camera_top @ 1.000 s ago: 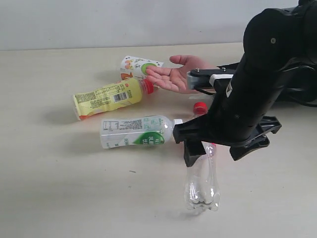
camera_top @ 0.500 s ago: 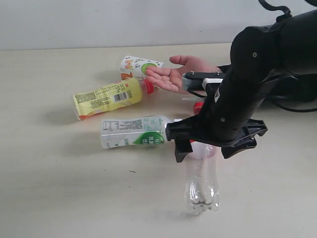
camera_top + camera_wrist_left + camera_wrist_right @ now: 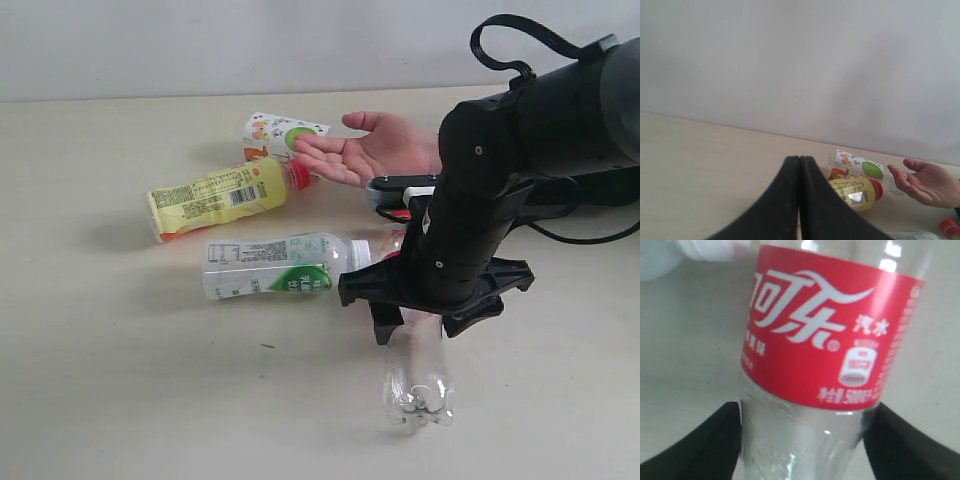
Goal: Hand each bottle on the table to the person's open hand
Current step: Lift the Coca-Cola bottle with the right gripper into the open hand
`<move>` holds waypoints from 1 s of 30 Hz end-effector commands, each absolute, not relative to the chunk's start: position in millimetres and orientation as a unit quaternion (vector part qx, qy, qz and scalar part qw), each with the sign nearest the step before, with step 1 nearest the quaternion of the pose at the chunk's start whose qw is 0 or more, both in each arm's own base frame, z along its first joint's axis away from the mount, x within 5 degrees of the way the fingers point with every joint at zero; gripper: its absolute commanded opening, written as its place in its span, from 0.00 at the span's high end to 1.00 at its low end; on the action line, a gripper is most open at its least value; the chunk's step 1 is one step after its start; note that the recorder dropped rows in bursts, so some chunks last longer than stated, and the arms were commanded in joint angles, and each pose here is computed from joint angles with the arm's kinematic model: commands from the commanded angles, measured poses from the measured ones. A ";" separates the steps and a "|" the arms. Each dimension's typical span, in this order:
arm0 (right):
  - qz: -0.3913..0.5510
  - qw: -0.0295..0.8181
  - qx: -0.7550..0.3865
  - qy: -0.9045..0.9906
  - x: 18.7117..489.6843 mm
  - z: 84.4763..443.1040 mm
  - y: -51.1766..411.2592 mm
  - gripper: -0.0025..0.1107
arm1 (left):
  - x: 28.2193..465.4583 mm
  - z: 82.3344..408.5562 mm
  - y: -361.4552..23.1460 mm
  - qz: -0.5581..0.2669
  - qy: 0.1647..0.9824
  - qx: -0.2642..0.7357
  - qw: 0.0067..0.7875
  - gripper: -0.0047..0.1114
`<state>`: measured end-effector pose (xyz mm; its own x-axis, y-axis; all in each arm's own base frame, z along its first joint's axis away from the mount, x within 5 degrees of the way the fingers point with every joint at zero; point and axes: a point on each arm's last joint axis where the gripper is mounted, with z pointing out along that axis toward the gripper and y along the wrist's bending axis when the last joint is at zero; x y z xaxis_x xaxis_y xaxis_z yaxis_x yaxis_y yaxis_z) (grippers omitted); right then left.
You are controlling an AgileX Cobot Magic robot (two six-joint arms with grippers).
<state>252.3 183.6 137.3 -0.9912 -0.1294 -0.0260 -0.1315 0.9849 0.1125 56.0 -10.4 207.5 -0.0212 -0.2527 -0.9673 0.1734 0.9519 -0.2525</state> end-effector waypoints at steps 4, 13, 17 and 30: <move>0.052 0.007 -0.018 0.998 252.8 134.3 183.5 0.74 | 55.4 208.2 -10.7 -0.153 0.695 -0.024 0.702 0.96; 0.051 0.005 0.001 0.999 251.4 138.5 182.4 0.98 | 55.4 208.2 -10.7 -0.153 0.695 -0.024 0.702 0.96; 0.058 0.026 -0.013 0.998 248.1 166.5 179.0 0.98 | 55.4 208.2 -10.7 -0.153 0.695 -0.024 0.702 0.96; 0.076 0.171 -0.124 0.974 316.1 287.3 216.1 0.98 | 55.4 208.2 -10.7 -0.153 0.695 -0.024 0.702 0.96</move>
<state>296.0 206.0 282.2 -0.9219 -0.1774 -0.3445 -0.2437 0.9567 0.1593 56.0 -10.4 207.5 -0.0212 -0.2527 -0.9673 0.1734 0.9519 -0.2525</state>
